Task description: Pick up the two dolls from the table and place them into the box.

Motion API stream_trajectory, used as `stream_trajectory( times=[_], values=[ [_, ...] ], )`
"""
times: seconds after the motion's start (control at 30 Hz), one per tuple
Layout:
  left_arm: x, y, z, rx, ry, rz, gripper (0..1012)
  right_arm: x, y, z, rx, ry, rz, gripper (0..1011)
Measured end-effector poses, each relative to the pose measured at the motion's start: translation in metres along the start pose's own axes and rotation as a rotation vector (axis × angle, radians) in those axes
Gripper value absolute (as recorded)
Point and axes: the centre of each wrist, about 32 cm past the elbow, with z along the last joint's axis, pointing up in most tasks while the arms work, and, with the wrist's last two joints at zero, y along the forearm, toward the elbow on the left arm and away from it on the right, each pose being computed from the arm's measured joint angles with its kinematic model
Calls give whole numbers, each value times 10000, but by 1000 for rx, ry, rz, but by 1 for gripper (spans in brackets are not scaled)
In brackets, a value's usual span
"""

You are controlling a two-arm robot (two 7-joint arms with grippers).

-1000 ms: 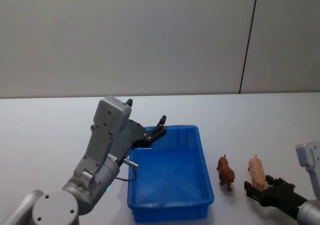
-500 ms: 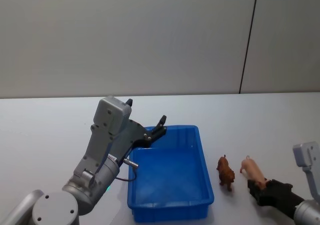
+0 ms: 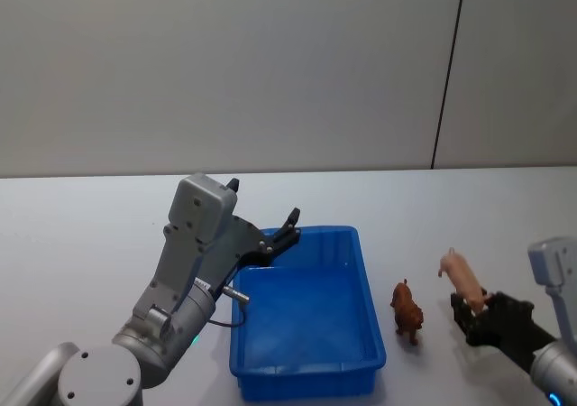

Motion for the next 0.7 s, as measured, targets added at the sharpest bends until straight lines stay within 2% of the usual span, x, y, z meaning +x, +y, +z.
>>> stream_trajectory(
  times=[0.27,0.53,0.7],
  values=[
    [0,0,0,0,0,0,1001,-54,-30,231,86,-67,9,346],
    [0,0,0,0,0,0,1001,-102,-12,504,154,-122,82,345],
    [0,0,0,0,0,0,1001,-125,34,659,172,-144,146,346]
  ],
)
